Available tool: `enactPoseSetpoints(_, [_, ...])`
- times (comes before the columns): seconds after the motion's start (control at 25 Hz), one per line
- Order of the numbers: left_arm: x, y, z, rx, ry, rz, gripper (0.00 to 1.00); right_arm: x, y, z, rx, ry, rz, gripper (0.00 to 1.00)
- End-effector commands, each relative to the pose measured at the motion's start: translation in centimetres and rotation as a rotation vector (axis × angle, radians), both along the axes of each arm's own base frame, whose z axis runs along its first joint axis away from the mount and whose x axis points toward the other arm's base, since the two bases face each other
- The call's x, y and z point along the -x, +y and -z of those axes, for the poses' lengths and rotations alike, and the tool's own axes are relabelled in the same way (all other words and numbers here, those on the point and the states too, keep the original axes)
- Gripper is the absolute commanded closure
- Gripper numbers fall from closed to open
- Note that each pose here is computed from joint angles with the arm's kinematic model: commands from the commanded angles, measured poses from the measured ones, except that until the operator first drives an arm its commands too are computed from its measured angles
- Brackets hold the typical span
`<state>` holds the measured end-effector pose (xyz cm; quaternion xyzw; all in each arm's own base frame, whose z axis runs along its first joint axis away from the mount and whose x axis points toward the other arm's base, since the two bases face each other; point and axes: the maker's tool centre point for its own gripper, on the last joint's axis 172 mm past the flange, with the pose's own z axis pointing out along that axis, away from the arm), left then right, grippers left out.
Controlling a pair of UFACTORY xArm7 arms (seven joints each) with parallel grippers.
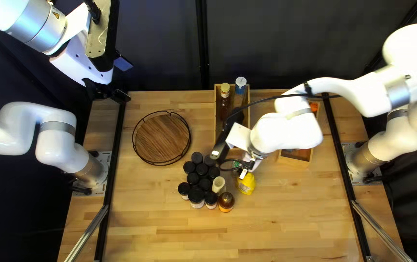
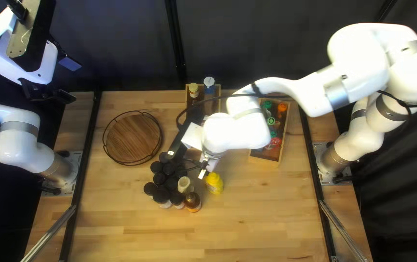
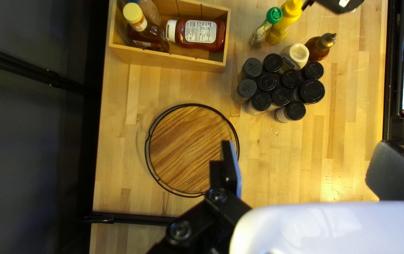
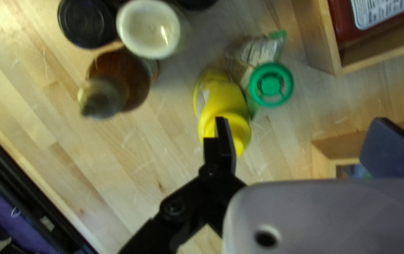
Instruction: Separate condiments, baby food and spices and place it in 3 different racks/containers
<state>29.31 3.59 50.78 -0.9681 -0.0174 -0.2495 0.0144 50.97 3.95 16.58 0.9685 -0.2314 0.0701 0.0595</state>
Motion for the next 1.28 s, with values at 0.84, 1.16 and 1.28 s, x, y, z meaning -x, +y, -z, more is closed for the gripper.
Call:
enactPoseSetpoints(0.84, [0.0,0.0,0.0,0.0,0.0,0.0,0.0,3.1,-0.7,-6.5,0.043,-0.037,0.016,1.0])
enactPoseSetpoints(1.16, [0.0,0.0,0.0,0.0,0.0,0.0,0.0,10.7,-1.9,-9.7,0.044,-0.023,0.037,1.0])
enactPoseSetpoints(1.28, [0.0,0.0,0.0,0.0,0.0,0.0,0.0,13.2,-2.0,-9.6,0.042,-0.018,0.055,1.0])
